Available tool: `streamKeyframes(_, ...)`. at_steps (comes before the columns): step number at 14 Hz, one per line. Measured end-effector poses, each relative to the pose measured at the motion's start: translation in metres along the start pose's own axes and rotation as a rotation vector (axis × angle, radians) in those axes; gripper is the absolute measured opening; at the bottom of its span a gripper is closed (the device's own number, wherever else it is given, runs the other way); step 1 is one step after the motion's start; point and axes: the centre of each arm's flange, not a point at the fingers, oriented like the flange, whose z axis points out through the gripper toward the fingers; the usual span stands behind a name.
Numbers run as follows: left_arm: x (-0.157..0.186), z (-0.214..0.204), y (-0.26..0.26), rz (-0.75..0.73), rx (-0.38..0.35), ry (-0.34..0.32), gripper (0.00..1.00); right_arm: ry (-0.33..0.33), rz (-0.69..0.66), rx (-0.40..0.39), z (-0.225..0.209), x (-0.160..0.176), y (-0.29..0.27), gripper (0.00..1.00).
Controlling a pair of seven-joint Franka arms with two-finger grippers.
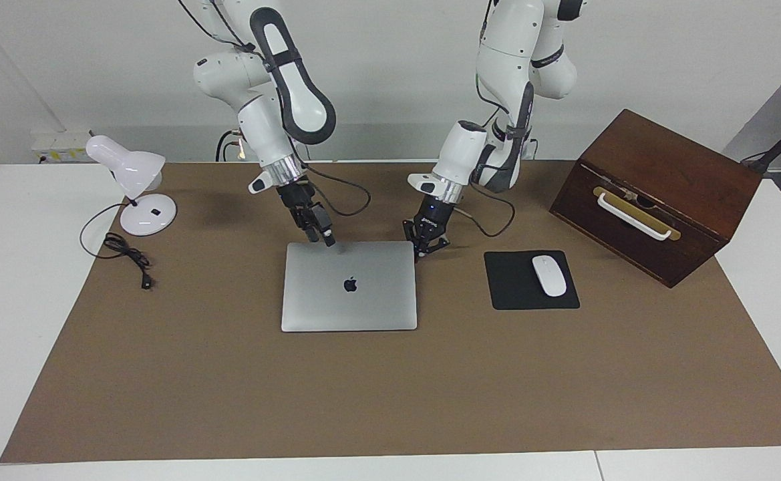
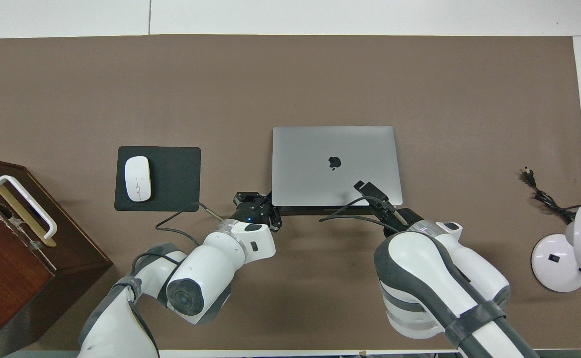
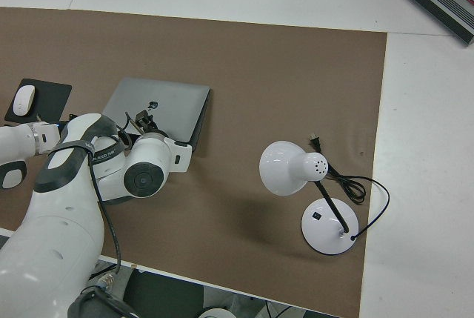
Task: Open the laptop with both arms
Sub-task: 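Hold the laptop base with the left gripper while the right grips the lid, then lift the laptop lid upward and away with the right gripper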
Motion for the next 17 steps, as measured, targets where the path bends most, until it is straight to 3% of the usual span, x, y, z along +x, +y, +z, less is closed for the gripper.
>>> streamKeyframes(17, 0.001, 0.001, 0.000, 0.016, 0.001, 0.002, 0.01, 0.008, 0.001, 0.067, 0.012, 0.007, -0.044, 1.00)
